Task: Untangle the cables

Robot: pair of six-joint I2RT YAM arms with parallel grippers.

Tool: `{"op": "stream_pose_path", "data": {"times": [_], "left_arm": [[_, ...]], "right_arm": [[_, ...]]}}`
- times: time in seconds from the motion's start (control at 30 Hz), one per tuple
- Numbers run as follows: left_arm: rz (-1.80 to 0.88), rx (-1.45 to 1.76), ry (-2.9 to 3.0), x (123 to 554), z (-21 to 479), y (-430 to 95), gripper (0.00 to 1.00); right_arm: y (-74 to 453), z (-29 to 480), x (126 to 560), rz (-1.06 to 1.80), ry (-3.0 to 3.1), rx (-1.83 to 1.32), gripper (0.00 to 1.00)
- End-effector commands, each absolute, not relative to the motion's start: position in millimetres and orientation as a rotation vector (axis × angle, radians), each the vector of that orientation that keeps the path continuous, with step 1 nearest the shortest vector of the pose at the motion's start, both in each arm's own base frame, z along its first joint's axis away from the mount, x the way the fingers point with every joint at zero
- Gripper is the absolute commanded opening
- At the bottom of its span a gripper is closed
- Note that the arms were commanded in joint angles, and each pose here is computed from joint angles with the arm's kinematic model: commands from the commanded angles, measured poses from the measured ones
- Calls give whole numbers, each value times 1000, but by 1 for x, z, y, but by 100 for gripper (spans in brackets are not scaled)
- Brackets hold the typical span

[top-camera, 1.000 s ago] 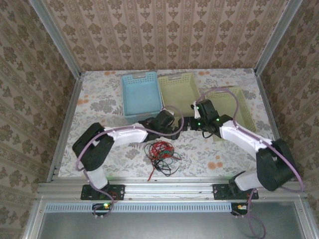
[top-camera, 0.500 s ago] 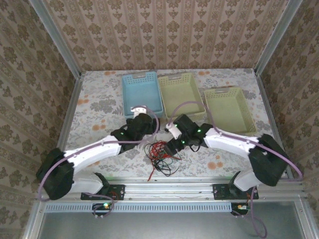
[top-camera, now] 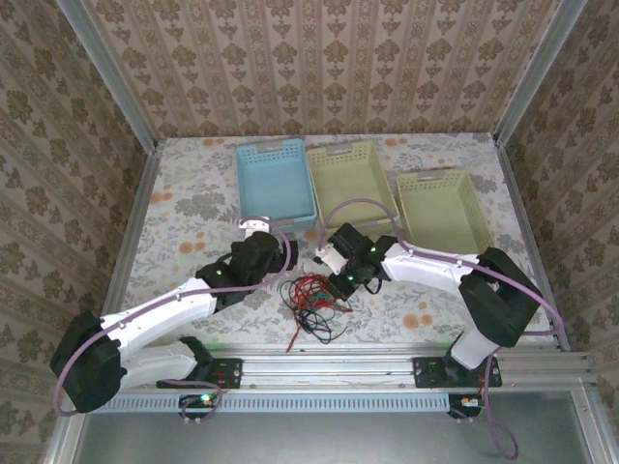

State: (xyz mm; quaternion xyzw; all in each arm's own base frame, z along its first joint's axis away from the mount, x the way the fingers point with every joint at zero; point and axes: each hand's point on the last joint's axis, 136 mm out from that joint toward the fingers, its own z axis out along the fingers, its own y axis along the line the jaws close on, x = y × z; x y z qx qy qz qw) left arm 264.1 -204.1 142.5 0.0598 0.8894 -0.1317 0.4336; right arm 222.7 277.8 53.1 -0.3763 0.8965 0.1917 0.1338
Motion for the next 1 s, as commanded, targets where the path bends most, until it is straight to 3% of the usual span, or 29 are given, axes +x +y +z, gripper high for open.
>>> {"op": "stream_pose_path", "data": {"times": [0.0, 0.07, 0.4, 0.63, 0.97], "left_arm": [[-434, 345, 2260, 245, 135, -226, 100], [-478, 383, 2256, 241, 135, -234, 100], [-607, 600, 2249, 231, 128, -277, 100], [-613, 729, 2269, 232, 109, -304, 100], [-673, 832, 2256, 236, 97, -333, 100]], "right_arm": [[280, 59, 236, 558, 2581, -1029, 4], [278, 66, 248, 565, 2564, -958, 0], [226, 120, 315, 481, 2421, -477, 0], [213, 148, 318, 566, 2347, -352, 0], [207, 141, 315, 592, 2357, -265, 0]]}}
